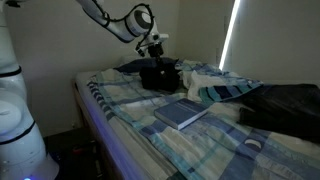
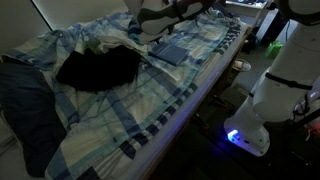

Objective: Close the book

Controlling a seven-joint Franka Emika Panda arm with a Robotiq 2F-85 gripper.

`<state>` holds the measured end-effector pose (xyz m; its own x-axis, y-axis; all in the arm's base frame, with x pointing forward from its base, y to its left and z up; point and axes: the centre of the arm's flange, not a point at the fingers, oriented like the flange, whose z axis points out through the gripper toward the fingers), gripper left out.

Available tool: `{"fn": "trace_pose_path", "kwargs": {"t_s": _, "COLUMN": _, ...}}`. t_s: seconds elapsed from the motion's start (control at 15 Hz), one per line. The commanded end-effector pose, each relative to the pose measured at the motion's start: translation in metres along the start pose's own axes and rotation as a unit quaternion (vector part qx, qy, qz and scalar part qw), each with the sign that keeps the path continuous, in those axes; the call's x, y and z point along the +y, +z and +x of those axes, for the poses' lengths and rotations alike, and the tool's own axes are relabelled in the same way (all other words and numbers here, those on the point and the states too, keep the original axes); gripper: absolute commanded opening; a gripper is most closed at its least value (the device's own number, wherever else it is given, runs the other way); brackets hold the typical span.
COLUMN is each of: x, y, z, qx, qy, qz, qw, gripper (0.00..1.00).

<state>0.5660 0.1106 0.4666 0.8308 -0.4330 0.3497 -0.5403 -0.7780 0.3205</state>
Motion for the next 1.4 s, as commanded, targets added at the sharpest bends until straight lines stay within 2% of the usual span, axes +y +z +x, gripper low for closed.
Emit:
{"fn": "trace_pose_path", "kwargs": {"t_s": 0.0, "x": 0.022, "y": -0.017, "z": -0.010, "qx": -0.038, "qy": -0.047, "qz": 0.016, "qw": 0.9980, "gripper": 0.00}}
{"fn": "trace_pose_path", "kwargs": {"t_s": 0.2, "x": 0.030, "y": -0.019, "z": -0.013, "qx": -0.075, "qy": -0.100, "qz": 0.034, "qw": 0.9916, "gripper": 0.00}}
{"fn": "trace_pose_path", "kwargs": {"t_s": 0.4, "x": 0.035, "y": -0.016, "z": -0.021, "qx": -0.107, "qy": -0.154, "qz": 0.053, "qw": 0.9809, "gripper": 0.00}}
{"fn": "trace_pose_path", "kwargs": {"t_s": 0.8, "x": 0.045, "y": -0.006, "z": -0.054, "qx": -0.155, "qy": -0.263, "qz": 0.108, "qw": 0.9459, "gripper": 0.00}}
{"fn": "trace_pose_path", "kwargs": {"t_s": 1.07, "x": 0.059, "y": -0.003, "z": -0.079, "qx": -0.178, "qy": -0.308, "qz": 0.142, "qw": 0.9238, "gripper": 0.00}}
{"fn": "trace_pose_path", "kwargs": {"t_s": 1.13, "x": 0.064, "y": -0.002, "z": -0.084, "qx": -0.179, "qy": -0.318, "qz": 0.149, "qw": 0.9191, "gripper": 0.26}}
{"fn": "trace_pose_path", "kwargs": {"t_s": 1.2, "x": 0.040, "y": 0.000, "z": -0.068, "qx": -0.172, "qy": -0.302, "qz": 0.135, "qw": 0.9281, "gripper": 0.02}}
{"fn": "trace_pose_path", "kwargs": {"t_s": 1.33, "x": 0.047, "y": 0.000, "z": -0.075, "qx": -0.173, "qy": -0.312, "qz": 0.140, "qw": 0.9237, "gripper": 0.16}}
